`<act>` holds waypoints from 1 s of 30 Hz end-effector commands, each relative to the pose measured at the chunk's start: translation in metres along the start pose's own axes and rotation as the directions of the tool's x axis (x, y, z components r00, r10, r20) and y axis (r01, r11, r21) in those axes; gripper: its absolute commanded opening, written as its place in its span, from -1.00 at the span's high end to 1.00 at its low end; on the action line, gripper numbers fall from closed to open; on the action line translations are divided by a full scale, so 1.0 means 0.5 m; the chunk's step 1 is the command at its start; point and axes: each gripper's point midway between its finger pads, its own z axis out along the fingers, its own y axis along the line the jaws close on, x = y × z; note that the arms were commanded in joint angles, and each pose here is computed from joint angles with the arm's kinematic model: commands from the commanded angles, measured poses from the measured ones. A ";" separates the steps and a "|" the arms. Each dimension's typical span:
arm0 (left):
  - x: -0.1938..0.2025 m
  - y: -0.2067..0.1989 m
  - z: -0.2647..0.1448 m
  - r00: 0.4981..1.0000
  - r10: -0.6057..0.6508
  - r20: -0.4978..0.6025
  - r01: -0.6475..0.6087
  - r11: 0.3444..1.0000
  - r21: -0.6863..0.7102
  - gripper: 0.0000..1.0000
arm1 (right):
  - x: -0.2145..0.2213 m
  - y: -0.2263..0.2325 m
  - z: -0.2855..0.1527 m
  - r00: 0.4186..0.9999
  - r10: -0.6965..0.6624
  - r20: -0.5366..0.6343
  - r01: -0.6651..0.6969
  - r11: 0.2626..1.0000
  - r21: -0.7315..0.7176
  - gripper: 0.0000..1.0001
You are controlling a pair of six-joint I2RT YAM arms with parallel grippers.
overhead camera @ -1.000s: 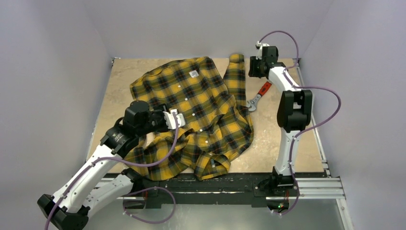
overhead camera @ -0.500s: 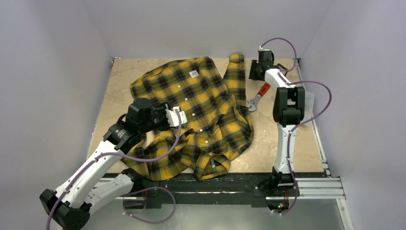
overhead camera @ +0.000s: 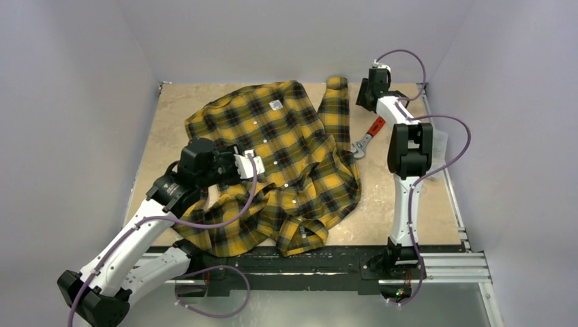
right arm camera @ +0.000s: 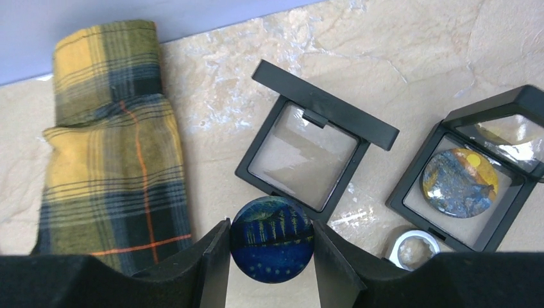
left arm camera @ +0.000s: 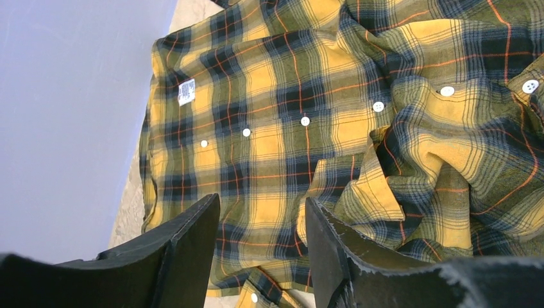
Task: Remove the brooch from the garment
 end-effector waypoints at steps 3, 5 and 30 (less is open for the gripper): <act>-0.024 0.015 -0.004 0.999 -0.024 0.041 0.024 1.000 -0.010 -0.01 | -0.043 -0.014 0.015 0.996 0.053 0.078 -0.057 0.997 0.049 0.41; -0.023 0.015 -0.003 0.999 -0.025 0.038 0.025 1.000 -0.007 -0.01 | -0.045 -0.019 0.021 0.994 0.063 0.089 -0.070 0.995 0.067 0.42; -0.010 0.023 0.024 0.998 -0.061 0.018 0.061 0.998 0.023 0.03 | -0.070 -0.029 0.068 0.987 0.085 0.140 -0.096 0.993 0.073 0.38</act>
